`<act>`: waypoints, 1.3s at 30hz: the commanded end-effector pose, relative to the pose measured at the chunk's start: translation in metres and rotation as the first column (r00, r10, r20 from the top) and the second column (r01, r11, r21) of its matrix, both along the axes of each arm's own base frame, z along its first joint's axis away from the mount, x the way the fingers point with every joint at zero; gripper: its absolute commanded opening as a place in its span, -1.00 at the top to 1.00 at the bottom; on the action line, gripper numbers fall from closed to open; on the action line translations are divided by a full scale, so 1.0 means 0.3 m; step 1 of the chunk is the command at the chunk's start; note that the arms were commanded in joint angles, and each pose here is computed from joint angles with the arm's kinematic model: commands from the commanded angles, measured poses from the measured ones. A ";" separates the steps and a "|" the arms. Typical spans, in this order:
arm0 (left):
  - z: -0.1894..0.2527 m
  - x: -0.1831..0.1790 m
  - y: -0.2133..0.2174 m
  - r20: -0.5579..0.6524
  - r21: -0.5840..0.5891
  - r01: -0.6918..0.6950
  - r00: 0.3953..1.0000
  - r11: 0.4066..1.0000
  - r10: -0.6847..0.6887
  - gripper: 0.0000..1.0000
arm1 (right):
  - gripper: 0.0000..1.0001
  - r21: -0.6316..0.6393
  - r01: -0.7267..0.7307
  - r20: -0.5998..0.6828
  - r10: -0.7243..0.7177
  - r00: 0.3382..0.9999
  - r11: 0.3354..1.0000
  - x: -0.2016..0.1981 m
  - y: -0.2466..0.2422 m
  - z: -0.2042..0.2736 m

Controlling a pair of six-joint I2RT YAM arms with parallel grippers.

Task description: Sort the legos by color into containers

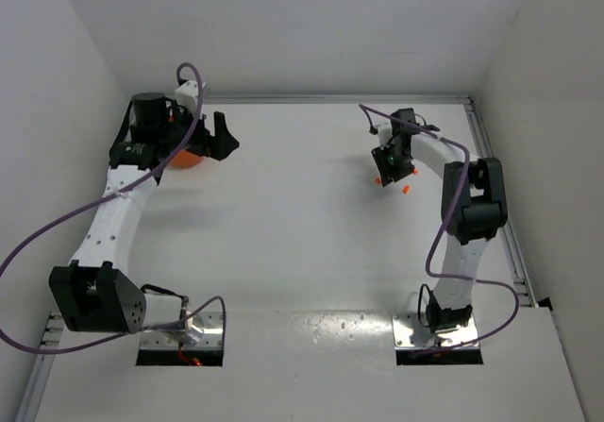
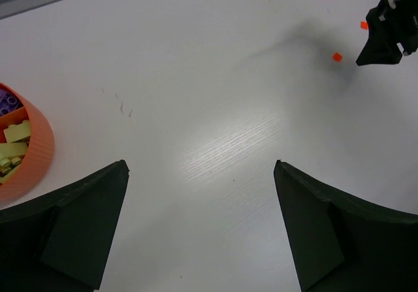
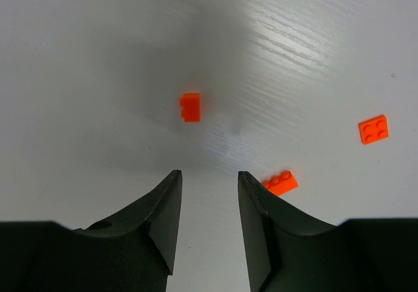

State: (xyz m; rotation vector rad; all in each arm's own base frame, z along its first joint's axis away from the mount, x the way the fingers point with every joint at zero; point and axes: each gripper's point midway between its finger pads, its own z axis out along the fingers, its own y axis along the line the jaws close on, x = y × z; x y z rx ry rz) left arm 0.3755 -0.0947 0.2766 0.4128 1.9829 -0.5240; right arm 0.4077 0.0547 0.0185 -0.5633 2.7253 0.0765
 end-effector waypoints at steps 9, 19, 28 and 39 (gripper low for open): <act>0.051 0.005 0.028 0.046 -0.023 -0.010 0.999 1.000 0.011 -0.99 | 0.14 0.014 -0.028 0.039 0.027 0.999 1.000 0.096 0.084 -0.008; 0.049 0.010 0.038 0.046 -0.014 -0.028 0.999 1.000 0.029 -0.99 | 0.14 -0.028 -0.012 0.006 0.012 1.000 1.000 0.107 0.076 -0.076; 0.036 0.018 0.043 0.037 -0.010 -0.036 0.999 0.999 0.037 -0.99 | 0.44 -0.042 -0.009 -0.014 0.008 1.000 0.999 0.112 0.071 -0.117; -0.021 -0.011 0.011 0.041 -0.042 0.066 0.997 0.997 -0.064 -0.99 | 0.88 0.104 -0.039 -0.033 0.042 0.999 0.994 0.045 0.149 0.009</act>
